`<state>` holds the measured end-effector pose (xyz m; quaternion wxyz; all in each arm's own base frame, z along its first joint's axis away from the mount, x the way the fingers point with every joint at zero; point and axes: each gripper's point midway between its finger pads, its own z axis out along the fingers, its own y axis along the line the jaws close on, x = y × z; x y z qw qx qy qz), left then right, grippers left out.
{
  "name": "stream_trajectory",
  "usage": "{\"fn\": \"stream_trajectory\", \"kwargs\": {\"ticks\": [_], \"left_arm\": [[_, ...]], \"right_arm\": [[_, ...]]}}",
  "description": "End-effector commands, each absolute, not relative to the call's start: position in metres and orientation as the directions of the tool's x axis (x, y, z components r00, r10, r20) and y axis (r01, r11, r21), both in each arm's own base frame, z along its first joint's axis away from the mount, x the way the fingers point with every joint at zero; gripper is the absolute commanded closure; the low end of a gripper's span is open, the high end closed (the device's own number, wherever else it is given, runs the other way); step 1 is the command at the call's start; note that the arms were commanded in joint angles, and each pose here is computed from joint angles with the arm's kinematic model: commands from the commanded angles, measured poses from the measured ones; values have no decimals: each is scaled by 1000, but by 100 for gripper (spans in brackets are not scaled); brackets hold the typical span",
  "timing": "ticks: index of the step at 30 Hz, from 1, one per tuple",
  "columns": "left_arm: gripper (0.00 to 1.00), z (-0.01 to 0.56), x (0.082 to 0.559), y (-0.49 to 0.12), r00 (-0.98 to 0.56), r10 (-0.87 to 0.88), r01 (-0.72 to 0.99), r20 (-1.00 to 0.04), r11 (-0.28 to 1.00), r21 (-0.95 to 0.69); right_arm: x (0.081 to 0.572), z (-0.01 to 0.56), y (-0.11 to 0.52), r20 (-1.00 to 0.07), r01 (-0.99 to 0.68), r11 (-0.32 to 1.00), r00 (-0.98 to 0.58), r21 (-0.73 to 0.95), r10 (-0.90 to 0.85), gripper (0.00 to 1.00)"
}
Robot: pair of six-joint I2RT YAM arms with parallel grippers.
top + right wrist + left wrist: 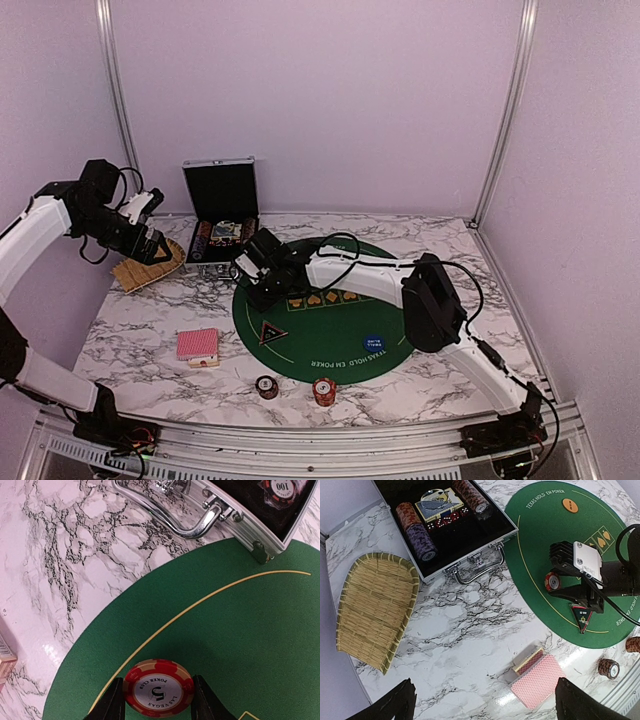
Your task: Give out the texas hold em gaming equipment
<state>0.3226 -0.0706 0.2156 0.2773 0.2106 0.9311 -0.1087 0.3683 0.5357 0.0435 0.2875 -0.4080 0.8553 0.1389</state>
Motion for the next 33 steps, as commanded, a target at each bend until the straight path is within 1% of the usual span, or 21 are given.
{"fn": "stream_trajectory", "kwargs": {"ticks": [1,4,10,12,13,16,19,21,23,26,29,33], "left_arm": [[1,207,319,-74,-768,345,469,-539,876,-108],[1,208,319,-75,-767,343,469,-542,877,-108],[1,212,318,-75,-761,342,469,-552,877,-102],[1,213,318,-74,-760,343,467,-553,879,-97],[1,214,318,-73,-757,343,468,-556,879,-94],[1,216,318,-73,-754,342,467,-561,880,-90],[1,219,318,-73,-751,338,465,-567,881,-91],[1,221,319,-73,-749,335,463,-572,882,-89],[1,222,319,-73,-749,332,460,-573,883,-91],[1,225,319,-73,-745,331,460,-579,883,-87],[1,225,319,-73,-744,332,459,-580,884,-83],[1,227,320,-73,-742,330,458,-583,885,-82]], "right_arm": [[376,51,551,-657,-783,622,-474,9,-586,81],[380,59,552,-675,-780,626,-466,8,-572,68],[389,82,550,-707,-776,631,-458,22,-539,38],[389,95,552,-721,-782,623,-445,25,-531,30],[389,102,551,-728,-783,621,-440,24,-526,28],[387,127,550,-745,-785,620,-427,24,-512,27],[380,166,544,-767,-789,613,-420,45,-485,27],[373,194,534,-782,-789,613,-413,51,-467,28],[359,208,520,-776,-787,614,-423,59,-468,29],[326,205,492,-728,-792,607,-452,62,-516,30],[281,181,459,-645,-801,598,-478,40,-597,29],[216,157,418,-546,-825,564,-482,20,-686,20]]}}
